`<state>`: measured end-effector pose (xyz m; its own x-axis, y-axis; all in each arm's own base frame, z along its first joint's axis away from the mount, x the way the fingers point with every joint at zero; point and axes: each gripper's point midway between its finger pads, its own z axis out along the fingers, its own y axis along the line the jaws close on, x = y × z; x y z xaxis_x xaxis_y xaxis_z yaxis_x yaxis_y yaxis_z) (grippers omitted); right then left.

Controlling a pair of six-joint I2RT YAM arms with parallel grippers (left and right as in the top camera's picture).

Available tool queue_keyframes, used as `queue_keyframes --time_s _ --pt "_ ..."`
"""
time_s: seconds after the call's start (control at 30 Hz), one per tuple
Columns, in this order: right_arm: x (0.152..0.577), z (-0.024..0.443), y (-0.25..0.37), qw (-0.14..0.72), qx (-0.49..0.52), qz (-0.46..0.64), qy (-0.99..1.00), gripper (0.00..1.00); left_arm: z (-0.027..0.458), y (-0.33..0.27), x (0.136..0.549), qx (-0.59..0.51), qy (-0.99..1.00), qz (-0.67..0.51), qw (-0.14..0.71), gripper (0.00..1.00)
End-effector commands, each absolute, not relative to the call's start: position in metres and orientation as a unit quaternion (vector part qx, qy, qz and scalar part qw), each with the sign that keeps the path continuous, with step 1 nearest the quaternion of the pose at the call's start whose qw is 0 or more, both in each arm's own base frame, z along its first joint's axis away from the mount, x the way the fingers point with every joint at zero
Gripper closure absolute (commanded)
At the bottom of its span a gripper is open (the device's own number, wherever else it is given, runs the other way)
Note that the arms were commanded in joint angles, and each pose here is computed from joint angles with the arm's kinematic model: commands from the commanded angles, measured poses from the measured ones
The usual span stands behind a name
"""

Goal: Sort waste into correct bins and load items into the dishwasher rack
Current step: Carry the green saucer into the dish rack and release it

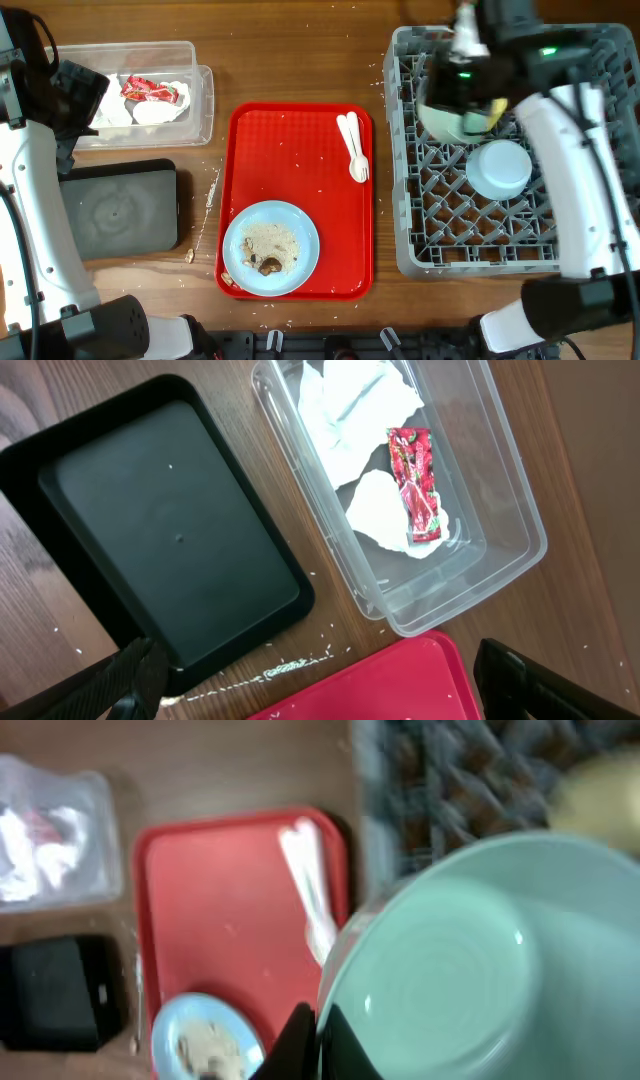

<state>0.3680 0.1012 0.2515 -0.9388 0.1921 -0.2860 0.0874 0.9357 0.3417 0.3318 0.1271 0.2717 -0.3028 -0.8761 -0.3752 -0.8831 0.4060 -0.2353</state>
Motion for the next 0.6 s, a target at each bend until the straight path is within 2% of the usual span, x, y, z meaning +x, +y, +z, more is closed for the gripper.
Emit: queue_keyframes --time_s 0.0,0.1,0.17,0.2,0.37,0.47,0.57 --pt "0.345 0.241 0.09 0.096 0.06 0.258 0.96 0.96 0.27 0.128 0.332 -0.55 0.805 0.009 0.225 0.0" --pt "0.319 0.23 0.084 0.065 0.042 0.334 0.939 0.96 0.27 0.128 0.332 -0.55 0.805 0.009 0.225 0.0" --pt "0.295 0.244 0.096 0.092 -0.013 0.449 0.889 0.96 0.27 0.128 0.332 -0.55 0.805 0.009 0.225 0.0" --pt "0.286 0.246 0.094 0.101 -0.017 0.473 0.875 0.96 0.27 0.128 0.332 -0.55 0.804 0.009 0.225 0.0" --pt "0.266 0.224 0.085 0.083 0.007 0.506 0.858 0.96 0.27 0.128 0.332 -0.55 0.805 0.009 0.225 0.0" --pt "0.251 0.19 0.075 0.047 0.069 0.521 0.85 0.96 0.27 0.128 0.332 -0.55 0.805 0.009 0.225 0.0" --pt "0.253 0.173 0.049 0.067 0.112 0.508 0.852 0.96 0.27 0.128 0.332 -0.55 0.805 0.009 0.225 0.0"
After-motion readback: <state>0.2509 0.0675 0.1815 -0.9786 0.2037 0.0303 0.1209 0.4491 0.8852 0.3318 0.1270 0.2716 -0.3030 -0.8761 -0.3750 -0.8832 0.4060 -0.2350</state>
